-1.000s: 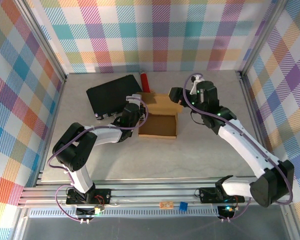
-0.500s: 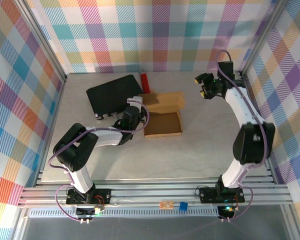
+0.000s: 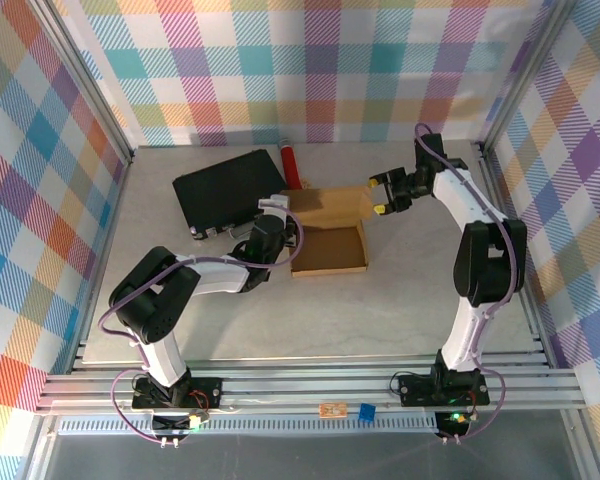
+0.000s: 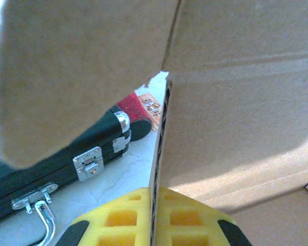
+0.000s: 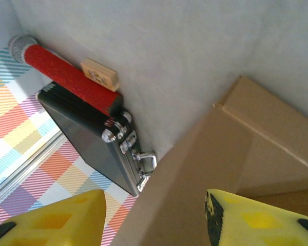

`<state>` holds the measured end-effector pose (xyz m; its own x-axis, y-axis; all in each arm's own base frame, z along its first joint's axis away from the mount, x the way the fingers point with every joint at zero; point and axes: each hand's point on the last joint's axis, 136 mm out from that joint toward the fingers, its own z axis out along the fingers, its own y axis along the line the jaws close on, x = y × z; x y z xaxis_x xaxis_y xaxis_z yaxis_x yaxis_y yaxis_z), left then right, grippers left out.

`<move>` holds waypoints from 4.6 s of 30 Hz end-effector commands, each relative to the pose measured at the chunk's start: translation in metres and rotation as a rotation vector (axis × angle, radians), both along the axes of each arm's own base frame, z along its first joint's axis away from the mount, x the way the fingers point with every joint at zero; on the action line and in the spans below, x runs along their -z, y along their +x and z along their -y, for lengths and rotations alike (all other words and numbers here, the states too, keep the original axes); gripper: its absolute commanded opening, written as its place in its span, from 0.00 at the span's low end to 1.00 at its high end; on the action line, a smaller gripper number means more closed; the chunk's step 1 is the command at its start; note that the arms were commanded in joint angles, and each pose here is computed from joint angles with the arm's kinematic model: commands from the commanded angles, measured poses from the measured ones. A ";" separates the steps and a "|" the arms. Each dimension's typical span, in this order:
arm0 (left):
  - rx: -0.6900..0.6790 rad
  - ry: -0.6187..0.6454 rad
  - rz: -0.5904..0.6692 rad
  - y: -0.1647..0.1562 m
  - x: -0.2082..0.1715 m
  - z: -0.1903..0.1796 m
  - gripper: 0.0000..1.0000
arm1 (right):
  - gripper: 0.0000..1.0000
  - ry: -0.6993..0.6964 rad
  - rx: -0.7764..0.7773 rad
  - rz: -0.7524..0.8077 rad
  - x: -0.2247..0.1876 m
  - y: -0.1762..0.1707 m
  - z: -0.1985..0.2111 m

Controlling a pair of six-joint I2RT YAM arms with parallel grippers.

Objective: Fold the paper box

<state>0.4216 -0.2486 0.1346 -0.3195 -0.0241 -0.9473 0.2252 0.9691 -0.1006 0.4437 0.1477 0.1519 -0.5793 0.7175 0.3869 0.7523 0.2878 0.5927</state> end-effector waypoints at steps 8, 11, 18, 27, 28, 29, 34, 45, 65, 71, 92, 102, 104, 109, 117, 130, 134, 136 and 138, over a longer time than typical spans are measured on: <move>-0.006 -0.015 -0.012 -0.002 0.006 0.014 0.00 | 0.54 0.083 0.018 -0.057 -0.002 -0.018 -0.017; -0.008 -0.026 -0.011 -0.003 0.005 0.016 0.00 | 0.54 0.091 0.011 -0.068 -0.001 -0.022 -0.023; -0.020 -0.074 -0.016 -0.003 0.003 0.023 0.00 | 0.56 0.107 0.015 -0.111 0.009 -0.035 -0.033; -0.021 -0.100 -0.020 -0.008 0.004 0.030 0.00 | 0.46 0.121 0.022 -0.130 0.019 -0.041 -0.039; -0.022 -0.103 -0.022 -0.008 0.004 0.030 0.00 | 0.44 0.121 0.020 -0.131 0.019 -0.042 -0.040; -0.022 -0.104 -0.023 -0.009 0.004 0.031 0.00 | 0.42 0.120 0.019 -0.132 0.019 -0.042 -0.040; -0.022 -0.113 -0.027 -0.010 0.005 0.031 0.00 | 0.32 0.119 0.025 -0.140 0.022 -0.045 -0.040; 0.001 -0.174 -0.032 -0.013 -0.002 0.037 0.17 | 0.04 0.124 0.049 -0.164 0.025 -0.047 -0.041; -0.226 -0.725 -0.638 -0.092 -0.133 -0.025 0.63 | 0.00 0.051 -0.071 -0.062 0.025 -0.046 -0.039; -0.410 -0.923 -0.767 -0.048 -0.114 -0.067 0.60 | 0.00 0.045 -0.102 -0.040 0.029 -0.047 -0.039; -0.365 -1.046 -1.114 -0.030 -0.030 -0.004 0.61 | 0.00 0.139 -0.087 -0.125 0.001 -0.034 -0.050; -0.375 -1.067 -1.085 -0.031 -0.043 -0.010 0.61 | 0.00 0.143 -0.090 -0.101 -0.013 -0.029 -0.047; -0.372 -1.083 -1.083 -0.028 -0.042 -0.008 0.61 | 0.00 0.147 -0.085 -0.098 -0.013 -0.030 -0.048; -0.346 -1.126 -1.077 -0.018 -0.045 0.003 0.59 | 0.00 0.150 -0.089 -0.093 -0.014 -0.032 -0.048; -0.306 -1.131 -1.075 -0.014 -0.042 0.020 0.44 | 0.00 0.148 -0.100 -0.049 -0.010 -0.031 -0.049; -0.263 -0.935 -1.037 -0.024 0.000 0.005 0.32 | 0.00 0.056 -0.219 0.261 0.007 -0.029 -0.043; -0.268 -0.923 -1.040 -0.032 0.019 0.001 0.30 | 0.00 0.036 -0.251 0.290 0.014 -0.037 -0.041; -0.266 -0.901 -1.041 -0.035 0.024 0.000 0.29 | 0.00 0.027 -0.267 0.290 0.018 -0.039 -0.041; -0.258 -0.882 -1.036 -0.036 0.026 -0.001 0.29 | 0.00 0.005 -0.290 0.288 0.022 -0.043 -0.041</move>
